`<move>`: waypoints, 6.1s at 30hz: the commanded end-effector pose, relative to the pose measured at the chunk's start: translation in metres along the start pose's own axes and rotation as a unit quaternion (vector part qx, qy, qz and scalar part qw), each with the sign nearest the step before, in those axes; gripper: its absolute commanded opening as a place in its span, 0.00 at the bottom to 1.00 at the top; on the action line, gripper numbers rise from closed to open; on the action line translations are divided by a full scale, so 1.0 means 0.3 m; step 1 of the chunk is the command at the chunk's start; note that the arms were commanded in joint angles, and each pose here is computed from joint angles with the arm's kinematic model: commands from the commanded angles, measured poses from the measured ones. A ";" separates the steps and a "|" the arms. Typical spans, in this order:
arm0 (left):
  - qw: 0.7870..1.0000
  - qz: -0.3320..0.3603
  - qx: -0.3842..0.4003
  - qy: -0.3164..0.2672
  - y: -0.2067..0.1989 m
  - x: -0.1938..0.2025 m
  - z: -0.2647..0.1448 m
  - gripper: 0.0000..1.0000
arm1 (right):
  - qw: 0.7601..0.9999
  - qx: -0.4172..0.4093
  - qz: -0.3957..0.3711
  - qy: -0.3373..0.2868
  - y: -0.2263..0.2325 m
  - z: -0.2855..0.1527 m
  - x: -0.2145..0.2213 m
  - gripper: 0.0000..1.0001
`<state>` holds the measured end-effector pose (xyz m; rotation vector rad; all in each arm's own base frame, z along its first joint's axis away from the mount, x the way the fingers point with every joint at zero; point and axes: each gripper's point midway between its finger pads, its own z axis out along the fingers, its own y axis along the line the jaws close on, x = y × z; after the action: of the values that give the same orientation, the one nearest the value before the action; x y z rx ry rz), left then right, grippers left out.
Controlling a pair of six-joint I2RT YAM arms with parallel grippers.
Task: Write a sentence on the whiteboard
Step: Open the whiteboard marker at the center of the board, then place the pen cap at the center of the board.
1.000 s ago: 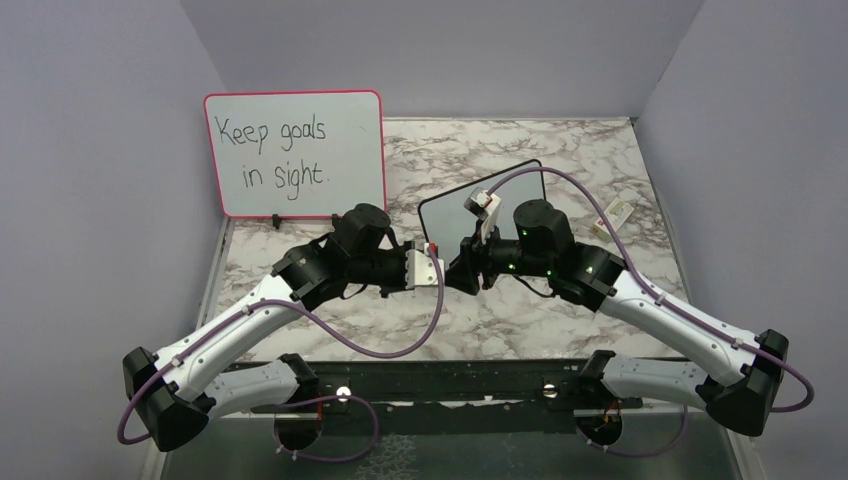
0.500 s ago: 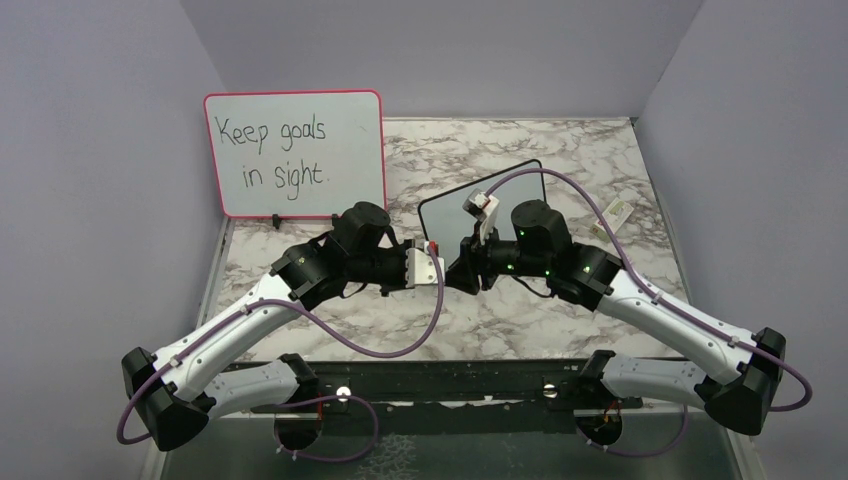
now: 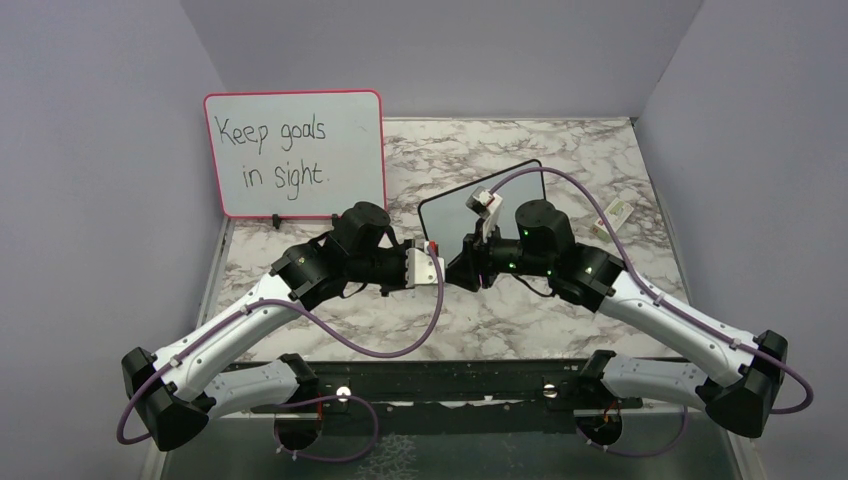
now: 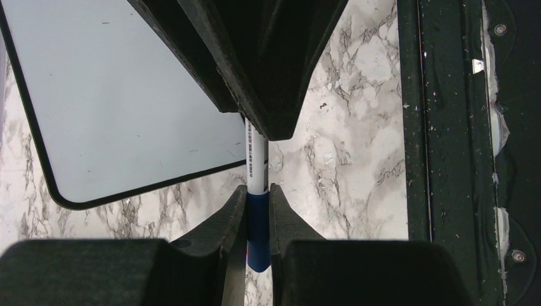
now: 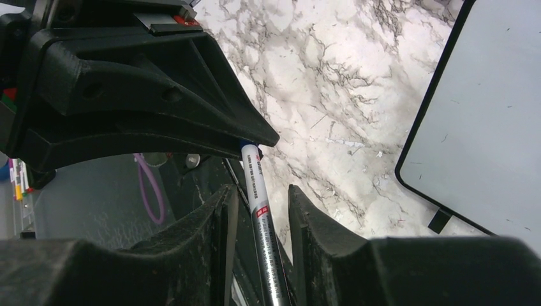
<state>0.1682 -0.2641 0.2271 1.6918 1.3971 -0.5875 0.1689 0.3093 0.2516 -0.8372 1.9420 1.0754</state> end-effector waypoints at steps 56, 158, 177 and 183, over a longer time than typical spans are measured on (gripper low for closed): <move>0.999 0.014 -0.022 -0.035 0.023 -0.043 0.002 0.34 | 0.999 -0.046 -0.007 -0.018 0.066 -0.044 -0.028 0.01; 0.674 -0.582 -0.416 0.181 0.257 0.733 -0.054 0.79 | 0.946 0.290 -0.119 -0.083 -0.279 -0.330 -0.073 0.01; 0.739 -0.465 -0.482 -0.068 0.500 0.332 -0.295 0.99 | 0.936 0.312 -0.090 -0.133 -0.300 -0.306 -0.152 0.01; 0.787 -0.439 -0.414 -0.130 0.555 0.194 -0.249 0.99 | 0.941 0.295 -0.092 -0.138 -0.299 -0.262 -0.146 0.01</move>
<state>0.3214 -0.1449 0.2306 0.0780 1.9495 -0.3733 0.2339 0.1992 0.2697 -0.5219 1.8173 0.3836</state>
